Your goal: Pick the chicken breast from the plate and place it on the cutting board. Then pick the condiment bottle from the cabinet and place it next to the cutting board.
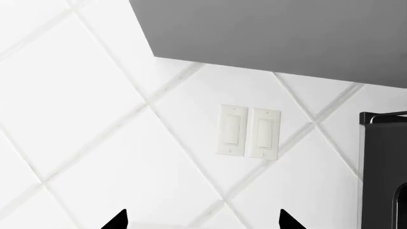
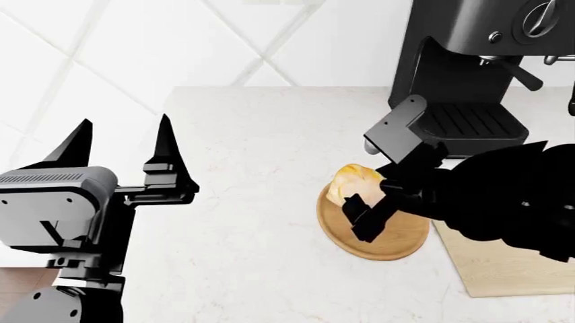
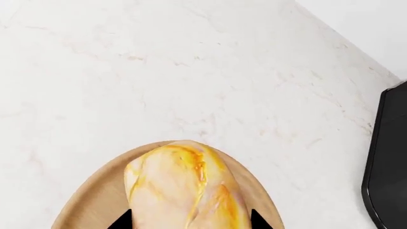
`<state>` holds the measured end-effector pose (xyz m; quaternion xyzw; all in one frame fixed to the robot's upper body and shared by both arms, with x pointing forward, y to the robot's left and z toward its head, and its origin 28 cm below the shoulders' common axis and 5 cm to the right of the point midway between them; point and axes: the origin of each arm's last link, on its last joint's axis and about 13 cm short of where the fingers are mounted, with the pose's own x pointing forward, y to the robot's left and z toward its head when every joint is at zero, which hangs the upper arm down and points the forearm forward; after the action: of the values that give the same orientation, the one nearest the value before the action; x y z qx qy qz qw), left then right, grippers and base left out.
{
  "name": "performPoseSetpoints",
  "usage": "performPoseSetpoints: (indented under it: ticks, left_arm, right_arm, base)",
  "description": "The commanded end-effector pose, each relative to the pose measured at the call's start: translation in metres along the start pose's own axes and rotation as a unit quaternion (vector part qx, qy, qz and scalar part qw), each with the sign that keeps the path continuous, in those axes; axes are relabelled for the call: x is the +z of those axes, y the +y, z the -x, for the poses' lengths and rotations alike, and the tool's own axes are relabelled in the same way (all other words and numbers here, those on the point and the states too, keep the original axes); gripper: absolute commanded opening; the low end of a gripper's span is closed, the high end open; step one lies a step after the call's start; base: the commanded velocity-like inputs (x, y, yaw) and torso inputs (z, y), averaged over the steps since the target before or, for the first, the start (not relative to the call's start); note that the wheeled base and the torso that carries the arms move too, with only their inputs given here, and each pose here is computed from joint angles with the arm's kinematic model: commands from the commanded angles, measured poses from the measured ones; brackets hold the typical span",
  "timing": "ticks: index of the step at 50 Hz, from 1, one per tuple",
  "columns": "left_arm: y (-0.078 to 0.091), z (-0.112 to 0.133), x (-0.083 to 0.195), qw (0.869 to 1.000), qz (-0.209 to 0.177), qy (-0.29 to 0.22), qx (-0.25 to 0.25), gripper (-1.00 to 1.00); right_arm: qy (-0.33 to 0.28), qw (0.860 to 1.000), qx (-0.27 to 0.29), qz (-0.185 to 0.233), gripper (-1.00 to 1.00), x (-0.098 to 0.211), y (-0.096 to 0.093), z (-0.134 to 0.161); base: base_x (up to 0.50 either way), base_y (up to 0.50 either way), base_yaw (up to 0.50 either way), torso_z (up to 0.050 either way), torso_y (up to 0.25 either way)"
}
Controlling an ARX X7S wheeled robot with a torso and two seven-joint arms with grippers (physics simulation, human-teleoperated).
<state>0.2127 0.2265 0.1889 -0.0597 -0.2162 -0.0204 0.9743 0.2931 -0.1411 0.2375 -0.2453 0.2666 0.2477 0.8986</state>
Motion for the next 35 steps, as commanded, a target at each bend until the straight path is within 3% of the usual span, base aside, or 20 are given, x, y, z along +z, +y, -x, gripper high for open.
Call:
performPoseSetpoints:
  ticks: [1,15,28,35]
  left_arm:
    - [0.0,0.0,0.0,1.0,0.0,-0.001,0.0,1.0]
    - [0.0,0.0,0.002,1.0,0.001,-0.002,0.001,1.0]
    - [0.001,0.0,0.002,1.0,0.002,-0.002,0.001,1.0]
    - [0.001,0.0,0.003,1.0,0.003,-0.003,0.001,1.0]
  right_arm:
    - [0.013,1.0,0.012,0.006,-1.0,-0.005,0.003,-0.006]
    - [0.008,1.0,0.002,0.018,-1.0,0.003,0.001,0.005]
    - [-0.058,0.998,-0.024,0.021,-1.0,0.029,-0.004,0.03]
    - [-0.063,0.997,-0.028,0.027,-1.0,0.031,-0.005,0.034]
  base:
    - [0.0,0.0,0.0,0.0,0.0]
    - [0.0,0.0,0.0,0.0,0.0]
    - [0.0,0.0,0.0,0.0,0.0]
    - [0.0,0.0,0.0,0.0,0.0]
